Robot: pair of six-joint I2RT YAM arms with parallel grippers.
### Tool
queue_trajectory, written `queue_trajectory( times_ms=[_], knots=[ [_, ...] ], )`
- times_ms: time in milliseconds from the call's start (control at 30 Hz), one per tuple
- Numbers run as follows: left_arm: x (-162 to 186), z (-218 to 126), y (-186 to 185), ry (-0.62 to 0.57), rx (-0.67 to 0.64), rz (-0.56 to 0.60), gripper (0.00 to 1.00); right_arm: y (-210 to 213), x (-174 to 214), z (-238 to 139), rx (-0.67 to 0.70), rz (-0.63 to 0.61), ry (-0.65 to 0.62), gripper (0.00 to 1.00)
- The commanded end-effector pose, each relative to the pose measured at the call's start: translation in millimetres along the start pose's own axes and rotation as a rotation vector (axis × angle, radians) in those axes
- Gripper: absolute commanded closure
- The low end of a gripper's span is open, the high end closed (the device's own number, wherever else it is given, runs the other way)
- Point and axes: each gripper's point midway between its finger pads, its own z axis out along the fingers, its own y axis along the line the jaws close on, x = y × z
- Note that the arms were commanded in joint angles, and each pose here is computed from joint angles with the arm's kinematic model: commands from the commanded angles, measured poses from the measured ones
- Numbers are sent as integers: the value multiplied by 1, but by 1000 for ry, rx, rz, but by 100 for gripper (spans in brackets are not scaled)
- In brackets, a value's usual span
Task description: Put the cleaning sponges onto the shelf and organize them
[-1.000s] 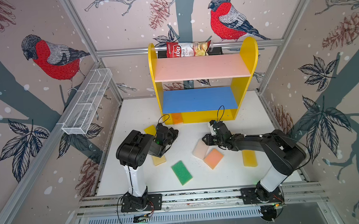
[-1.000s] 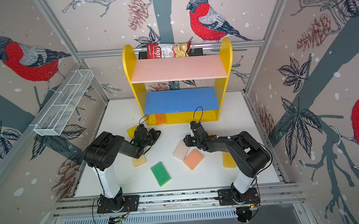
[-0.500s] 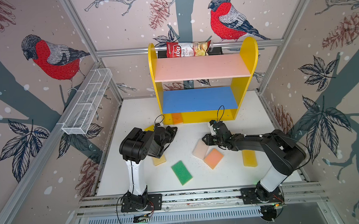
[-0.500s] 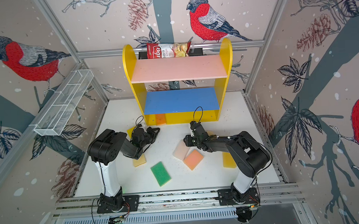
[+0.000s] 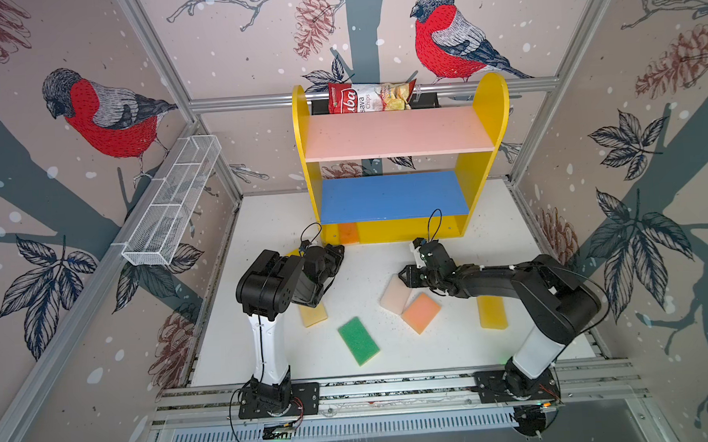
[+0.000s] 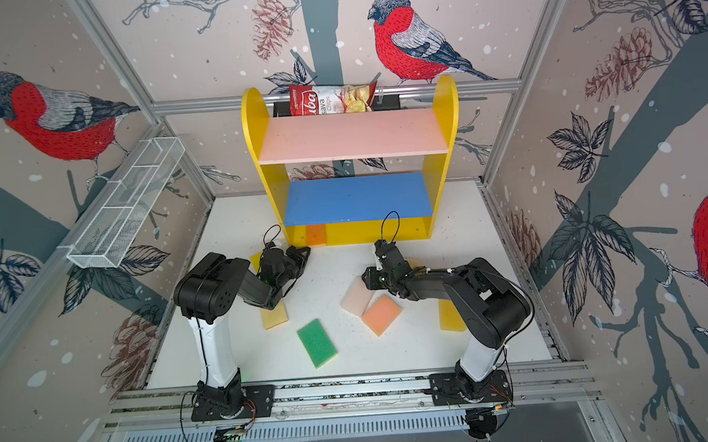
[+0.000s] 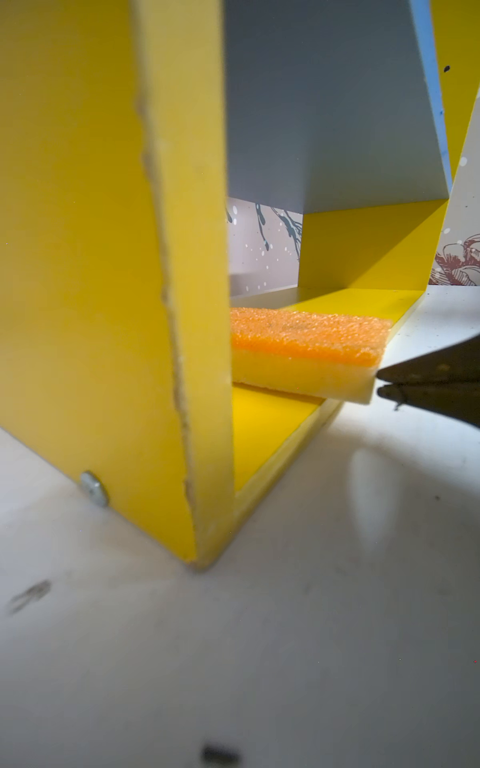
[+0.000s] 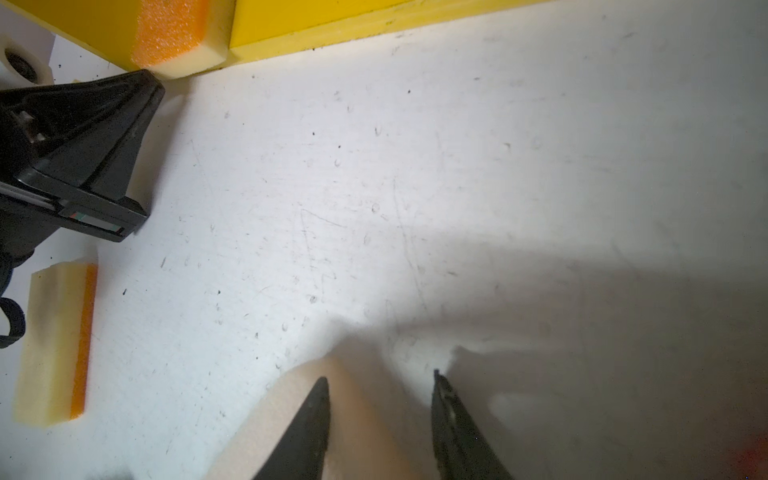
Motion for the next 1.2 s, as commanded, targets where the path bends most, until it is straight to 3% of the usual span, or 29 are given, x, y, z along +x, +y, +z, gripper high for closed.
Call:
queue_trajectory(
  times_ms=[0, 1167],
  knots=[
    [-1, -2, 45, -20, -174, -5, 100, -5, 6, 2, 16, -7, 22, 59],
    [14, 7, 48, 10, -185, 0, 100, -9, 14, 7, 21, -11, 46, 59]
  ],
)
